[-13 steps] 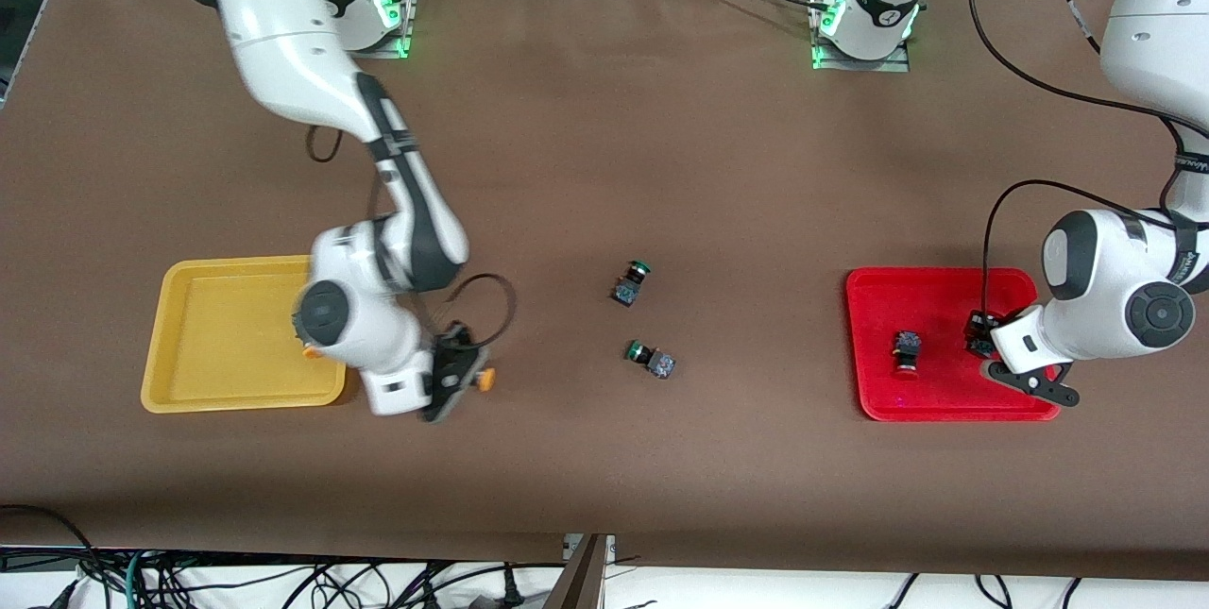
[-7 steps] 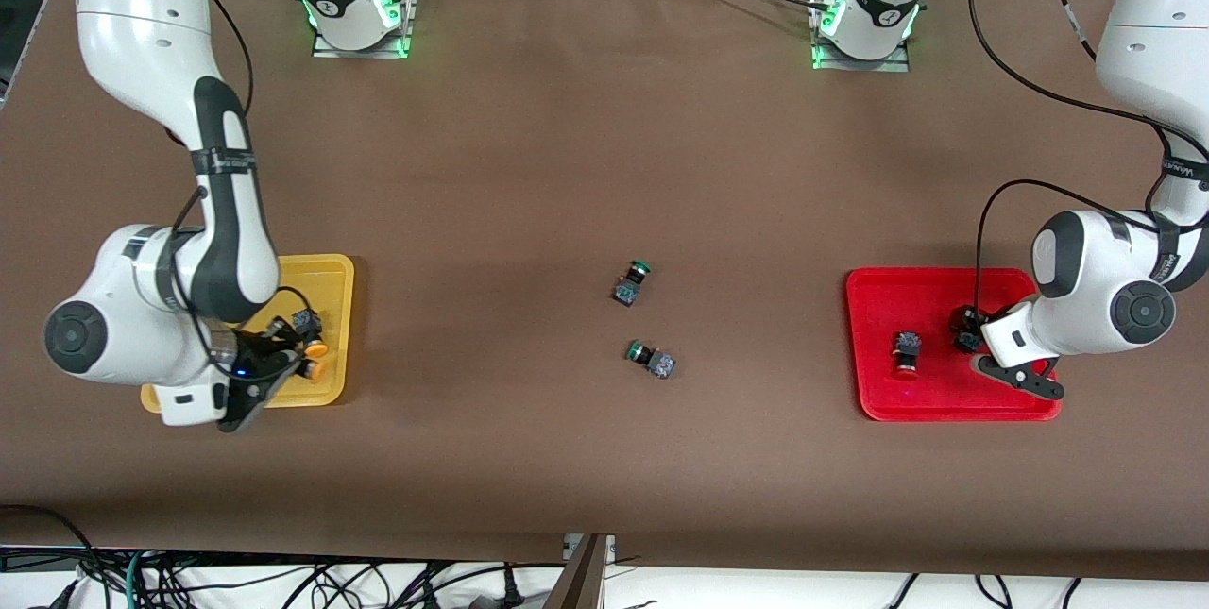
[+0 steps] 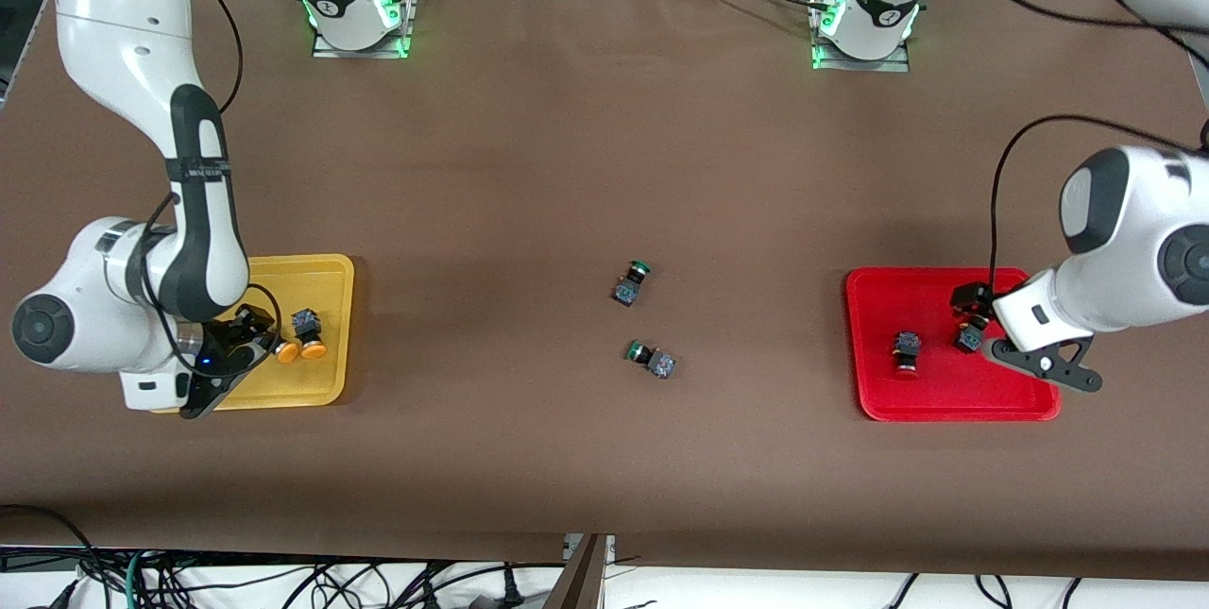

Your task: Place red and yellow buttons in trays

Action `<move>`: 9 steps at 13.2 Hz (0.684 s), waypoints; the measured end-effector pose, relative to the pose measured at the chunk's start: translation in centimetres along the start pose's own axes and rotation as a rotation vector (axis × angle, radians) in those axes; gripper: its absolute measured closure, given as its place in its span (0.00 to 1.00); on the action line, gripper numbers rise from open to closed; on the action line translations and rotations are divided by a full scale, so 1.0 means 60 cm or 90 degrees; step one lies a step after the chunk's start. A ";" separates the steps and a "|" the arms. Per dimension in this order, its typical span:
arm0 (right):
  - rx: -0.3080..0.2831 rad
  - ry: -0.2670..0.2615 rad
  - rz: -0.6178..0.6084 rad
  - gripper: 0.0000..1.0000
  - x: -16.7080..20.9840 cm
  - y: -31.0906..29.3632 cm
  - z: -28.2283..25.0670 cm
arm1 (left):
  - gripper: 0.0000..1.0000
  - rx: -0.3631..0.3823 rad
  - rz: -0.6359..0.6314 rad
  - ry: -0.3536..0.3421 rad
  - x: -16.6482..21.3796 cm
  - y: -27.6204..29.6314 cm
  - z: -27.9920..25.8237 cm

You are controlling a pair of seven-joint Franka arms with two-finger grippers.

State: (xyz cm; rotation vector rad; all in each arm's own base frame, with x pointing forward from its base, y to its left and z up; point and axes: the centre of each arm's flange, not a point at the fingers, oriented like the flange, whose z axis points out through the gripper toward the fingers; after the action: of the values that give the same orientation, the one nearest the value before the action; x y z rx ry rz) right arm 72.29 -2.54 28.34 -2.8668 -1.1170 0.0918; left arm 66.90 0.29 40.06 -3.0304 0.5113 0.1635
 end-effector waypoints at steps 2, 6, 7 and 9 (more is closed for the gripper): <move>0.005 0.025 0.109 0.00 0.030 -0.051 -0.089 | 0.00 0.010 -0.033 -0.018 -0.021 0.029 -0.085; 0.015 0.023 0.281 0.00 0.084 -0.197 -0.230 | 0.00 -0.004 -0.074 -0.061 -0.071 0.054 -0.234; 0.011 0.013 0.314 0.00 0.081 -0.222 -0.262 | 0.00 -0.022 -0.079 -0.061 -0.080 0.056 -0.259; -0.004 0.000 0.366 0.00 0.064 -0.271 -0.332 | 0.00 -0.033 -0.089 -0.052 -0.098 0.060 -0.295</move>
State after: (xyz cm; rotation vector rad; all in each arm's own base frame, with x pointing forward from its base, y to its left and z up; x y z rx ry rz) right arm 65.72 11.29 49.37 -3.0901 -0.2603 0.1135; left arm 61.83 -2.60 58.17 -3.0795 0.2916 0.2945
